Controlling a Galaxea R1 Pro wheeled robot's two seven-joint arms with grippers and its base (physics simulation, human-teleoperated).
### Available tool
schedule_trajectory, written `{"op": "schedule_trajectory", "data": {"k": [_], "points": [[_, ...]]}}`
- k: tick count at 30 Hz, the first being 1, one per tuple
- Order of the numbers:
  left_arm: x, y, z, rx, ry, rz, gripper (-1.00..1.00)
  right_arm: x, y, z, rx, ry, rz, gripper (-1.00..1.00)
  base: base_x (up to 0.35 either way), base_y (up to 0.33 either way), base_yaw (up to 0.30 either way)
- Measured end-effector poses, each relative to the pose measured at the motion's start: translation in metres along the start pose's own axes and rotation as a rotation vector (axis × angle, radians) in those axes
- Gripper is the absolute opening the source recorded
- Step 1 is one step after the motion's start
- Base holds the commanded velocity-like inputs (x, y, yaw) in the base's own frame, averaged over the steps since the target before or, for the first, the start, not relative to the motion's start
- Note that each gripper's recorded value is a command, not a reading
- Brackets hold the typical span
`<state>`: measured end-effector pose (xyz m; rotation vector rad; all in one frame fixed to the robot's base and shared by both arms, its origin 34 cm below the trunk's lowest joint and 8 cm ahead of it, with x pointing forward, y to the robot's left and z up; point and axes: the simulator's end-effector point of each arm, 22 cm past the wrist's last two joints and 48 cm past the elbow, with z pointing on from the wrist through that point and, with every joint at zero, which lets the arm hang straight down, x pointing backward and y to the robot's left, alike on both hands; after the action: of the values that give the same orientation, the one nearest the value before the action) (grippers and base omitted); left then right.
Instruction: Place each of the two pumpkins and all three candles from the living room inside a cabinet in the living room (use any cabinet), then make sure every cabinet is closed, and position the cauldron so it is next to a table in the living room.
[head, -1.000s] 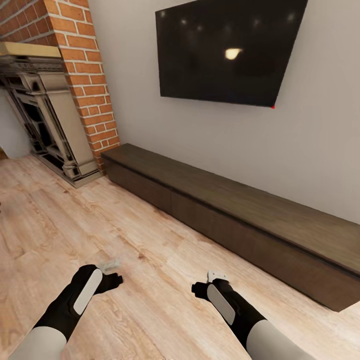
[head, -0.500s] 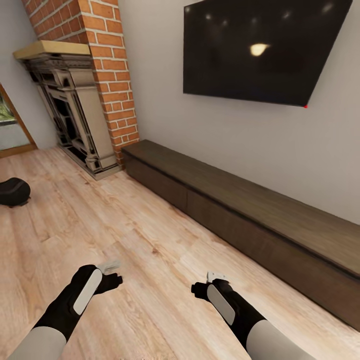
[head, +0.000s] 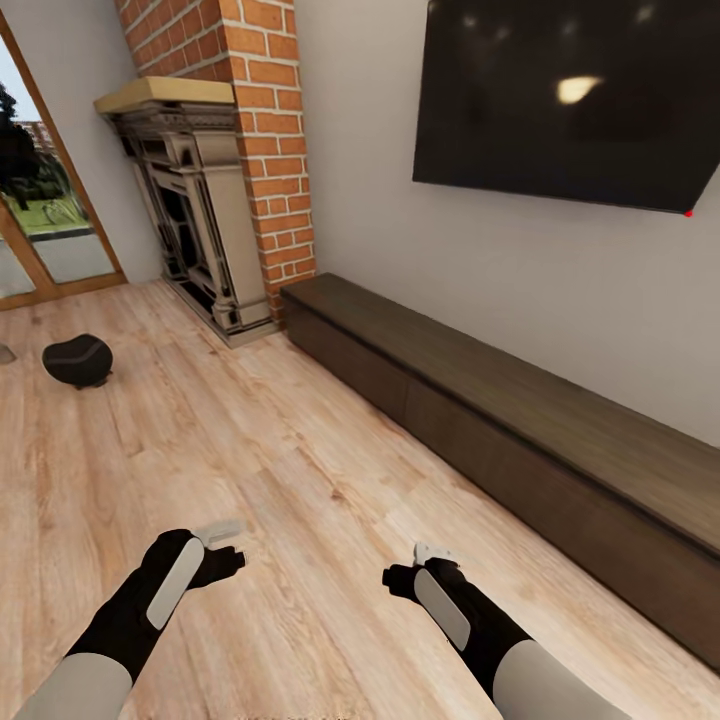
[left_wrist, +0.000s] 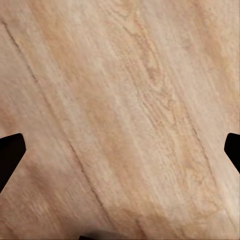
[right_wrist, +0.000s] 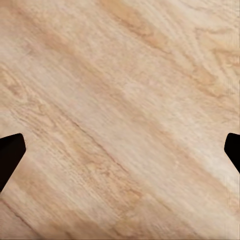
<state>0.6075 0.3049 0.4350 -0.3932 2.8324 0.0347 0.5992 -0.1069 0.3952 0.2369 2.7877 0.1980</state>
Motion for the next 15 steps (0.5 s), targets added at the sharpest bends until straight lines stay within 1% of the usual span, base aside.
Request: {"op": "schedule_trajectory", "data": {"k": [15], "points": [[0.0049,0.0004,0.0055,-0.003,0.014,0.001,1.00,0.0054,-0.0019,0.0049,0.004,0.012,-0.001,1.00,0.000,0.000,0.238]]}}
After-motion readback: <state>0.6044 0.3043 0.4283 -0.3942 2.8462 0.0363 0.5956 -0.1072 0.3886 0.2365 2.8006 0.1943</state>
